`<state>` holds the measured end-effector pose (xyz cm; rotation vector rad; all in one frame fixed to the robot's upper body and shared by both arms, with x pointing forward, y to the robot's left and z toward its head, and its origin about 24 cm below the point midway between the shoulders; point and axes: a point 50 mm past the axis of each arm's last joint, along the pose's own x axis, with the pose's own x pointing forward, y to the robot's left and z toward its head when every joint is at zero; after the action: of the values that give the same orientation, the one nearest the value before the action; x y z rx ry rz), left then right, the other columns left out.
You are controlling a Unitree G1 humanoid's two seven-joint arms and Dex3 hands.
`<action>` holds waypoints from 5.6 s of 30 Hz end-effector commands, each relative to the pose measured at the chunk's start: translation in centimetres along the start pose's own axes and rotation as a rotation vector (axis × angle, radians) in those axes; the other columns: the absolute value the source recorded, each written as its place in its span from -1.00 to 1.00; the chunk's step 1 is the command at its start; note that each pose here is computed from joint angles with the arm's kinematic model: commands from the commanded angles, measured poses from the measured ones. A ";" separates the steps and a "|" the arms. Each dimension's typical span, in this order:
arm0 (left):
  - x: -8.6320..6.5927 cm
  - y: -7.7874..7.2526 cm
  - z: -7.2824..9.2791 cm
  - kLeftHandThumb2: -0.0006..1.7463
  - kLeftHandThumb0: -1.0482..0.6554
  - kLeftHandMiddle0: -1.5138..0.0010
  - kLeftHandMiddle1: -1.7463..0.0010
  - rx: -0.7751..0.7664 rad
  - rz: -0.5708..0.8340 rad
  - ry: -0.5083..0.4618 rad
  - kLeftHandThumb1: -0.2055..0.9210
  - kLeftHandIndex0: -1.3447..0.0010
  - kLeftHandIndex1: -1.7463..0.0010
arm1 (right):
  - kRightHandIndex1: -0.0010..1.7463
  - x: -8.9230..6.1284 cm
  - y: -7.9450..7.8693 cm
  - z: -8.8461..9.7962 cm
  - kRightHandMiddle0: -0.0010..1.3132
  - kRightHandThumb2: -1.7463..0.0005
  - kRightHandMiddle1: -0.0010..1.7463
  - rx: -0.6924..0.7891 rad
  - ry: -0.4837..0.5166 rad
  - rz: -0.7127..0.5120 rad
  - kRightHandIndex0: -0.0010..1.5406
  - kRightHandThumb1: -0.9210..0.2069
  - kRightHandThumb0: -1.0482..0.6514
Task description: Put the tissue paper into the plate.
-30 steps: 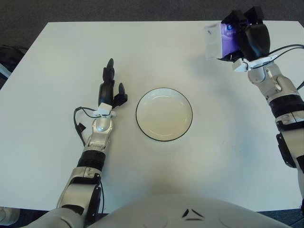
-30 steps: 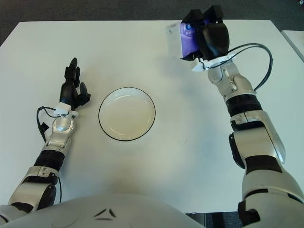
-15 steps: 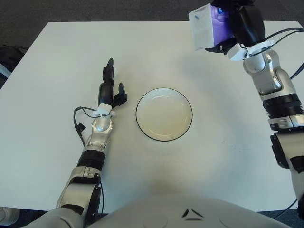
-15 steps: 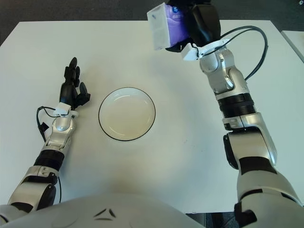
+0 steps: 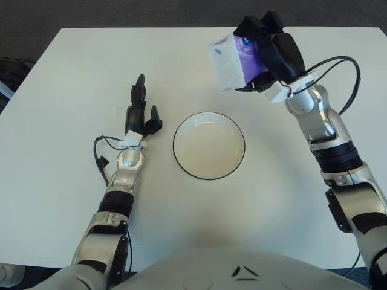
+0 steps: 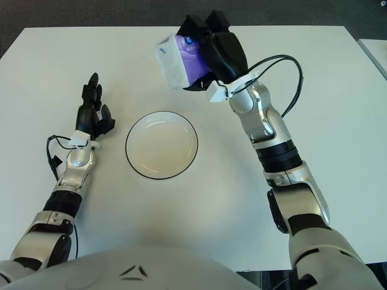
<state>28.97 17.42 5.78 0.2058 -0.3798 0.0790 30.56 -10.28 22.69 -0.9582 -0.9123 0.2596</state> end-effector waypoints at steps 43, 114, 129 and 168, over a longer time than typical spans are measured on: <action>-8.3 0.2 -7.1 0.06 -0.74 0.78 0.99 0.092 -0.087 0.363 1.00 1.00 0.59 | 1.00 -2.5 2.0 5.6 0.39 -0.46 1.00 0.187 -0.267 0.401 0.53 0.10 0.12; -9.1 -0.7 -7.3 0.10 -0.84 0.93 1.00 0.055 -0.091 0.454 1.00 1.00 0.76 | -1.00 -3.5 2.3 4.5 -1.00 0.36 -1.00 -0.221 -0.366 0.573 -1.00 -1.00 -1.00; -8.8 -1.0 -6.8 0.05 -0.73 0.86 0.97 0.031 -0.079 0.374 1.00 1.00 0.67 | -1.00 -2.9 2.1 3.5 -1.00 0.40 -1.00 -0.192 -0.332 0.582 -1.00 -1.00 -1.00; -8.9 -0.8 -6.9 0.04 -0.66 0.79 0.96 0.003 -0.054 0.386 1.00 1.00 0.59 | -1.00 -4.8 2.4 -5.6 -1.00 0.15 -1.00 0.366 0.327 -0.340 -1.00 -1.00 -0.96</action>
<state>29.89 18.57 5.76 0.2538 -0.3737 0.0567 32.34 -13.65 19.01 -0.6037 -0.7679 0.0429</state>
